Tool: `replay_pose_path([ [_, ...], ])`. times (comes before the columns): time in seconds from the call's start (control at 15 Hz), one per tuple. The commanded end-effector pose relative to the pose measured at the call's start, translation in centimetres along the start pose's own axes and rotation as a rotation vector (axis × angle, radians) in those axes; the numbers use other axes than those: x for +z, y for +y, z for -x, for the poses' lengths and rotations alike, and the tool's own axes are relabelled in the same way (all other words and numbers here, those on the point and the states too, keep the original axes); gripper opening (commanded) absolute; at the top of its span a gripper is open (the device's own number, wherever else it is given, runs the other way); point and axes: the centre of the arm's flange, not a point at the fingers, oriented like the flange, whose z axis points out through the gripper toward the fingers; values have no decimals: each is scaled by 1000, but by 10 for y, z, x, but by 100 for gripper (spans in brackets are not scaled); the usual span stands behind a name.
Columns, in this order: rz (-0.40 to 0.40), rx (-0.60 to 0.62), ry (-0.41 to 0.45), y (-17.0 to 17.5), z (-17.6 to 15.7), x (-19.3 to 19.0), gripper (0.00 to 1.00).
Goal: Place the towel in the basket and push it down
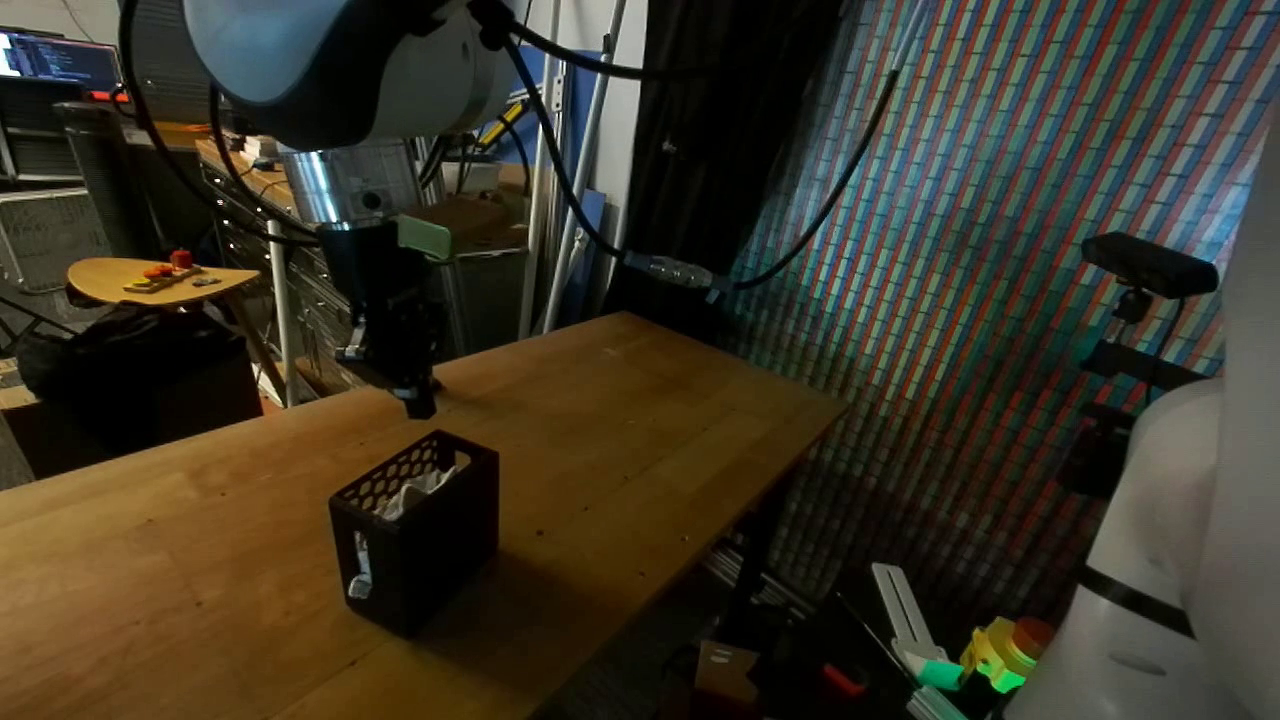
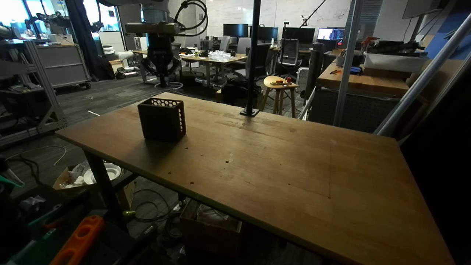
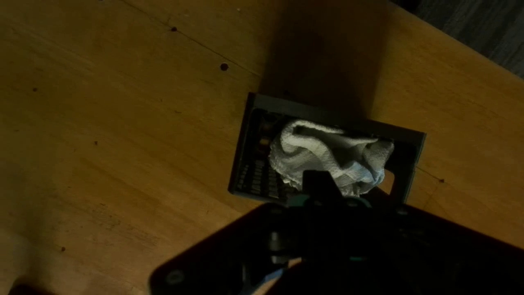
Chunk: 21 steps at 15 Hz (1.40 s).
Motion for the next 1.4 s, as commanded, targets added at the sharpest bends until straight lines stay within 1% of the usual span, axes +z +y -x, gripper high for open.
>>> replay_pose_path([
  [0.0, 35, 12, -5, -3, -11, -8, 0],
  [0.13, 31, 46, -18, -1, -10, -3, 0],
  [0.4, -2, 192, -54, 6, 1, 10, 0],
  [0.6, -31, 262, -54, 9, 2, 17, 0],
  [0.8, -52, 290, -39, 9, -1, 20, 0],
  [1.33, -89, 303, 7, 8, -6, 32, 0],
])
